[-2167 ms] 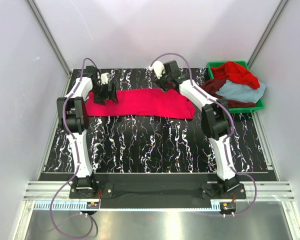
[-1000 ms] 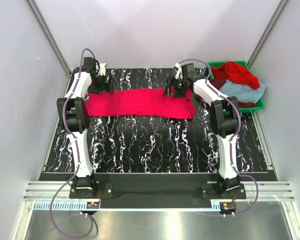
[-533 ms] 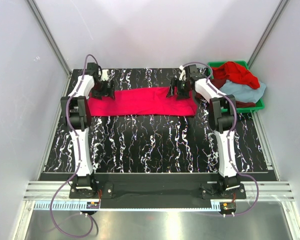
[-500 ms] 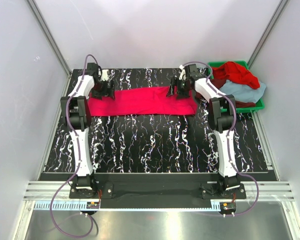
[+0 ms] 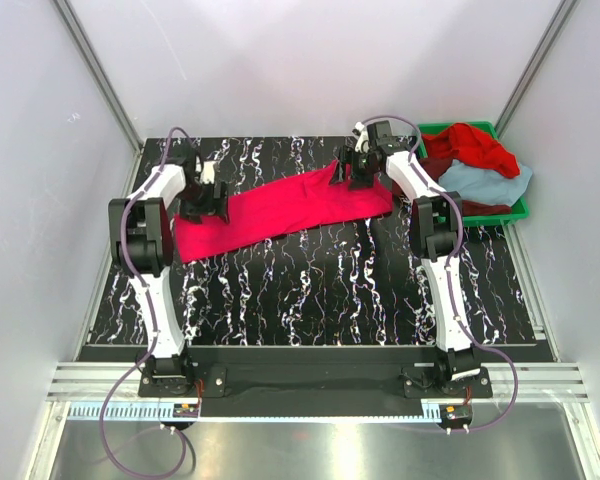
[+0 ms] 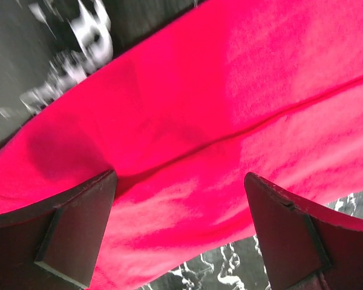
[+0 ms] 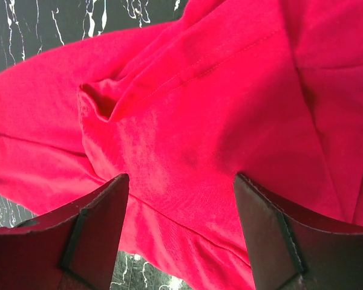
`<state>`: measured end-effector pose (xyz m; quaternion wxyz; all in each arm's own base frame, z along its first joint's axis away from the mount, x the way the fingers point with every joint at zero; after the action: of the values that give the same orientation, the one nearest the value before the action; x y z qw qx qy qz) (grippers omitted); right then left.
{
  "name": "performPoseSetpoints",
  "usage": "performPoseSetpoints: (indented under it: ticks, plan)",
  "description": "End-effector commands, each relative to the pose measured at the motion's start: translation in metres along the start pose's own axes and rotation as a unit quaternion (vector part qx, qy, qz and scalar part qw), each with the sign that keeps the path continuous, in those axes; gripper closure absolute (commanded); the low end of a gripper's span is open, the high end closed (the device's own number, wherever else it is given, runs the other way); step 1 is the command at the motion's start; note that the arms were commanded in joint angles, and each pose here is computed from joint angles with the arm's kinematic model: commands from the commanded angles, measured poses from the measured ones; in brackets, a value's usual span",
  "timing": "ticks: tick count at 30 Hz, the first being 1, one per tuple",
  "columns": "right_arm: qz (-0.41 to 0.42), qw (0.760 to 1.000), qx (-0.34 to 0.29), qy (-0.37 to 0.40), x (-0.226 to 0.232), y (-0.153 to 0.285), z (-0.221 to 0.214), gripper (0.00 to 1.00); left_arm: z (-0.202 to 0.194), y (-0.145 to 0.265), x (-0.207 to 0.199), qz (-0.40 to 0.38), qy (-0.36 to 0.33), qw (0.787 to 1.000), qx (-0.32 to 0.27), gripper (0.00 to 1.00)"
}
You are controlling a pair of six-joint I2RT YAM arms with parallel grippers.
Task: Fold and stack the t-shirts
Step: Fold the tshirt
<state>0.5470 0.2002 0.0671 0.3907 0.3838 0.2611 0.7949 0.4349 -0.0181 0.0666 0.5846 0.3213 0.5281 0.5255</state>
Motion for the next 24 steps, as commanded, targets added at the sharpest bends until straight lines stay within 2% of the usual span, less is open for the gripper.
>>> performPoseSetpoints:
  ticks: [1, 6, 12, 15, 18, 24]
  plan:
    - [-0.011, 1.000, 0.019, 0.002, -0.012, -0.011, -0.011, 0.22, -0.020, 0.019, -0.010, 0.009, -0.004, 1.000, 0.002, 0.05]
    - [-0.027, 0.999, -0.006, 0.029, -0.015, -0.007, 0.005, 0.22, -0.043, 0.042, -0.028, 0.024, -0.038, 0.999, -0.017, 0.04]
    - [-0.068, 0.994, -0.062, 0.067, -0.001, 0.042, 0.047, 0.22, 0.003, 0.095, -0.012, 0.121, -0.058, 0.984, -0.115, 0.02]
    - [-0.063, 0.993, -0.075, 0.061, 0.011, 0.072, 0.055, 0.21, 0.022, 0.106, 0.002, 0.138, -0.052, 0.980, -0.134, 0.03]
    - [-0.058, 0.995, -0.075, 0.032, 0.020, 0.101, 0.051, 0.21, 0.035, 0.105, 0.025, 0.156, -0.045, 0.977, -0.135, 0.04]
    - [-0.047, 0.998, -0.031, -0.012, 0.019, 0.115, 0.011, 0.22, 0.029, 0.084, 0.059, 0.165, -0.026, 0.981, -0.096, 0.10]
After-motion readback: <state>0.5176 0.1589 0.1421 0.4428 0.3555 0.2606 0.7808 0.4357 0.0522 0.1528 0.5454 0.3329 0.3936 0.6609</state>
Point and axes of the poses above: each gripper's point midway between its finger pads, its own y axis back along the fingers, its own x axis along the line the jaws close on, z = x × y, the point moved 4 cm from there along y, back along the fingers, and after that the axes turned 12 degrees about y, right-handed, at the moved point
